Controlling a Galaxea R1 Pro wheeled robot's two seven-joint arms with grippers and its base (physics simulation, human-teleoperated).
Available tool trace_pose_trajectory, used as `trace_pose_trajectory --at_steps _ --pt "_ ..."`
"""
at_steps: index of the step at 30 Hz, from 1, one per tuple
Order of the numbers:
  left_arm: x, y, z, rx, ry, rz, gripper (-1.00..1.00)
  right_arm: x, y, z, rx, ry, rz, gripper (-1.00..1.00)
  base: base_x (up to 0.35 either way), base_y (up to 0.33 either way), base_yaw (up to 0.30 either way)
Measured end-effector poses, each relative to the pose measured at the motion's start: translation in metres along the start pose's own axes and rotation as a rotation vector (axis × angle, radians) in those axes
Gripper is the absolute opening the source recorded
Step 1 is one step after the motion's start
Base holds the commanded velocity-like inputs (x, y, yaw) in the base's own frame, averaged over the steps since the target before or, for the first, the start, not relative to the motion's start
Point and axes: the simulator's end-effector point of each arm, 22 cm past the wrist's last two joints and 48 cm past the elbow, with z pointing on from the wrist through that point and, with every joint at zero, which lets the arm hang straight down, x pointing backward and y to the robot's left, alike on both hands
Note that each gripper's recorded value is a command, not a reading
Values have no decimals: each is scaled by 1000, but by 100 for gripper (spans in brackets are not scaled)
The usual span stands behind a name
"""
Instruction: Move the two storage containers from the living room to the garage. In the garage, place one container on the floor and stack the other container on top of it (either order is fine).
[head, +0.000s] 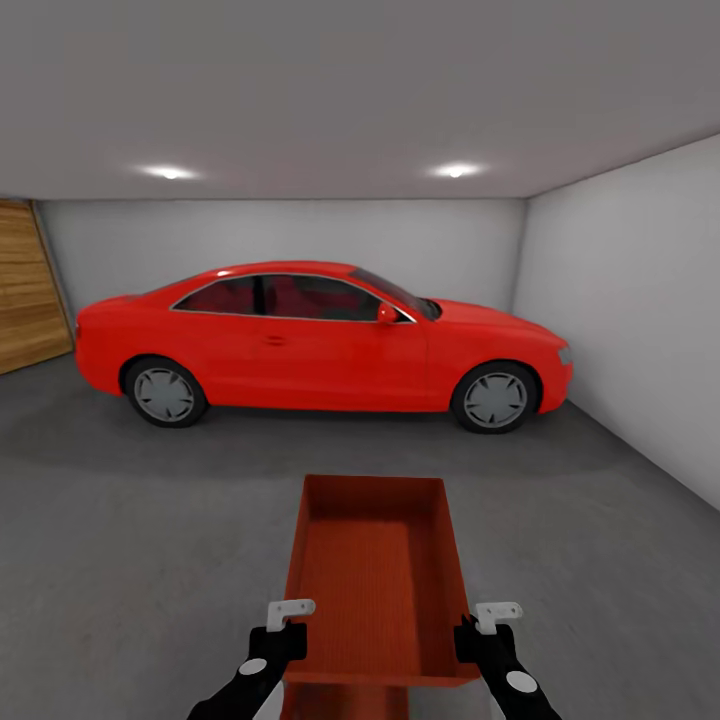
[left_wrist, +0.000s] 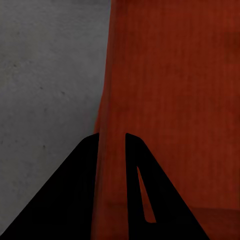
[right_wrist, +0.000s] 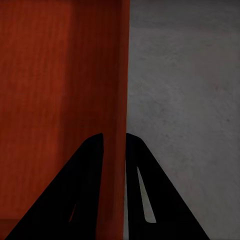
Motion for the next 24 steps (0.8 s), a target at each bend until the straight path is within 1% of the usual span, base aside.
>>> trace_pose_trajectory --at_steps 21,24 --pt "17 1 5 -2 34 0 -100 17 1 4 -1 34 -1 -100 329 0 0" --pt "19 1 6 -3 38 0 -100 19 1 5 -1 38 0 -100 260 0 0"
